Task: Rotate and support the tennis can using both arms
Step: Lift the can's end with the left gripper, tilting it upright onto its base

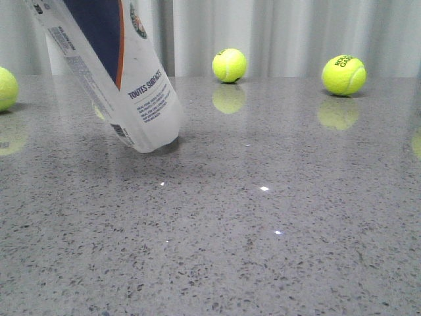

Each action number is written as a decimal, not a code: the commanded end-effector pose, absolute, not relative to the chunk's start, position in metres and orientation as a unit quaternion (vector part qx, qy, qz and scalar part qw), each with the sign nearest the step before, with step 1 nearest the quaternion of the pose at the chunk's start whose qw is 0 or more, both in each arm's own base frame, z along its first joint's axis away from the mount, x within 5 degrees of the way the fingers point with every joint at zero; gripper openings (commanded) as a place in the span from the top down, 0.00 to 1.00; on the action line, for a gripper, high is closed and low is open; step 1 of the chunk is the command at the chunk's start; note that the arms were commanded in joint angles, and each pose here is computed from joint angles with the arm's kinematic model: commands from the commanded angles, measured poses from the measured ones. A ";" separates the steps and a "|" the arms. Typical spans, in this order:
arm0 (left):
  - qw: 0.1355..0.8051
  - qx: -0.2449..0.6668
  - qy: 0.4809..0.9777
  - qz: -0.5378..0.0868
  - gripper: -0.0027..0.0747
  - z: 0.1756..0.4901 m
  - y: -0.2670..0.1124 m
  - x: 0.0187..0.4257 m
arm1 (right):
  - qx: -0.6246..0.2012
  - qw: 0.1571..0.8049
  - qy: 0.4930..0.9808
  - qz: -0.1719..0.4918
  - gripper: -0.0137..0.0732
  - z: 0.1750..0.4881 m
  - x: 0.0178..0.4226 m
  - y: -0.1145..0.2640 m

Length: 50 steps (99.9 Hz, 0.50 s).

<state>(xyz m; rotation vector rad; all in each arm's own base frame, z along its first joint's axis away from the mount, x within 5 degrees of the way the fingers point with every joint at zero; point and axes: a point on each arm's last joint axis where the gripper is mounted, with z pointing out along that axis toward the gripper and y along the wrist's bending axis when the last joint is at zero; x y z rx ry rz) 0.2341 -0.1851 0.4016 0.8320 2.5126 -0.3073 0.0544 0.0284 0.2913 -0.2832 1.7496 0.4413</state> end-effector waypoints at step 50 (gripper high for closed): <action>0.425 0.274 0.842 -0.187 0.29 0.439 -0.200 0.250 | -0.119 0.647 0.728 0.191 0.92 0.306 0.055 0.027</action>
